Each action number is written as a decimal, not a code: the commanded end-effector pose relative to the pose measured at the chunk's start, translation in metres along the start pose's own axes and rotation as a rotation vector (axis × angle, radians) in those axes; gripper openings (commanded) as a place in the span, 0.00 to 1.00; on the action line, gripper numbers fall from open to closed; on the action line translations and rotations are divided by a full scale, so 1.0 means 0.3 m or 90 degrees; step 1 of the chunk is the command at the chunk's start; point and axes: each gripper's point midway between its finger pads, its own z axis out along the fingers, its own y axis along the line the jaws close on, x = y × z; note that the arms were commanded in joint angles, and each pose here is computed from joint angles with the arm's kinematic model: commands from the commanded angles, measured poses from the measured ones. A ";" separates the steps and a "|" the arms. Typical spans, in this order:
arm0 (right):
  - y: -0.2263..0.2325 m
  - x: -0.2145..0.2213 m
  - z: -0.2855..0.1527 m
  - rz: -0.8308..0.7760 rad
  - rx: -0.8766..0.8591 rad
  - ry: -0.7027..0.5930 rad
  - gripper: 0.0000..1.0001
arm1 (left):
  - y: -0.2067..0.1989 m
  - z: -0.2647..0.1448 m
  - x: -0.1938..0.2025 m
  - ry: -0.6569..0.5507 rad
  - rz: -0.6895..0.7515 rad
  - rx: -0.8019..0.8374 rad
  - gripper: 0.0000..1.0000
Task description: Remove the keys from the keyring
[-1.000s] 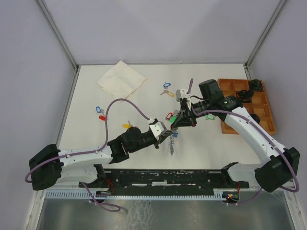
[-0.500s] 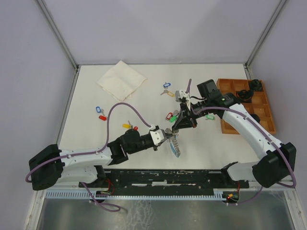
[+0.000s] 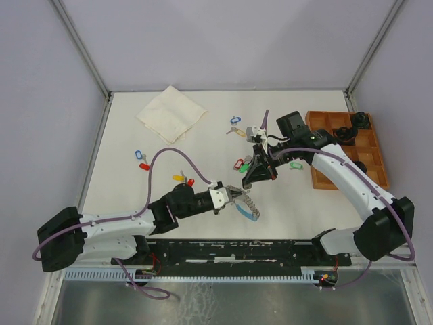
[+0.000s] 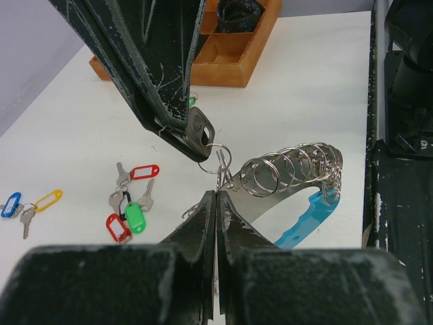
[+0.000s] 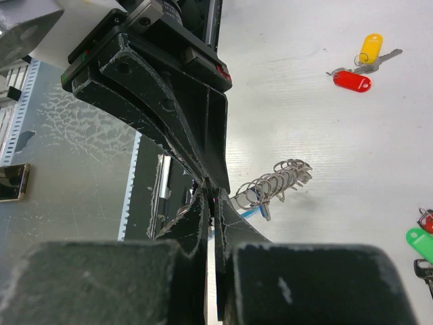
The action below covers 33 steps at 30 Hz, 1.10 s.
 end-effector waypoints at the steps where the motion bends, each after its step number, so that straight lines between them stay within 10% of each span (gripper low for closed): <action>1: 0.004 -0.073 -0.009 -0.017 -0.011 -0.036 0.02 | 0.008 0.001 -0.071 -0.036 0.053 0.014 0.03; 33: -0.039 -0.057 0.011 0.119 -0.086 -0.084 0.04 | 0.008 -0.048 -0.203 -0.124 0.059 0.026 0.03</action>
